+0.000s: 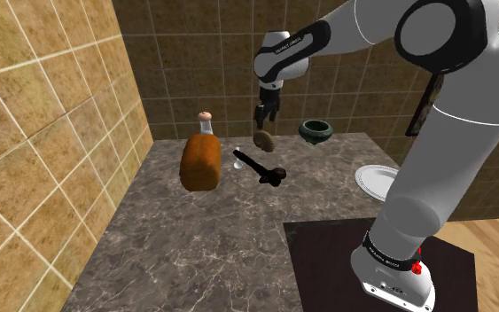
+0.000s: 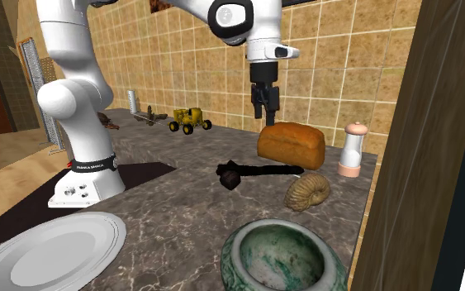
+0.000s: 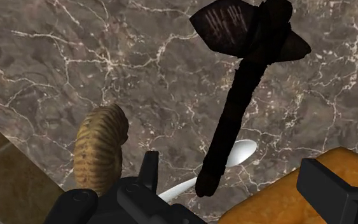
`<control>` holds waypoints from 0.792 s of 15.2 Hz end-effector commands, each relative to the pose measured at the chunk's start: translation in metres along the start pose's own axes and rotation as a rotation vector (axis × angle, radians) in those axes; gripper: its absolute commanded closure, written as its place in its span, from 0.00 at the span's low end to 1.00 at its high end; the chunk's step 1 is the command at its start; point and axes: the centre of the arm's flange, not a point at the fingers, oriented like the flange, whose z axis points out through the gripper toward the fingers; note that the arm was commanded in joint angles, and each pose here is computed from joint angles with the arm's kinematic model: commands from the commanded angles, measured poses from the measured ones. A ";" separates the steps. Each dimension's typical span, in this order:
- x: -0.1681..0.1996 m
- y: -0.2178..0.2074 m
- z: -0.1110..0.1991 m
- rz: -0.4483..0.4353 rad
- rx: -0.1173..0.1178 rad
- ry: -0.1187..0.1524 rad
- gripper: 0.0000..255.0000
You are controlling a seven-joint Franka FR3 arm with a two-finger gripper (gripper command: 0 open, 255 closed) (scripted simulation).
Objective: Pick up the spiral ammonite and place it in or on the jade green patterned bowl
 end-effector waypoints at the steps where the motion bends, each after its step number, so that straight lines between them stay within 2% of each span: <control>1: 0.016 0.018 0.015 -0.002 -0.006 -0.004 0.00; 12: 0.093 0.105 0.101 -0.010 -0.032 -0.027 0.00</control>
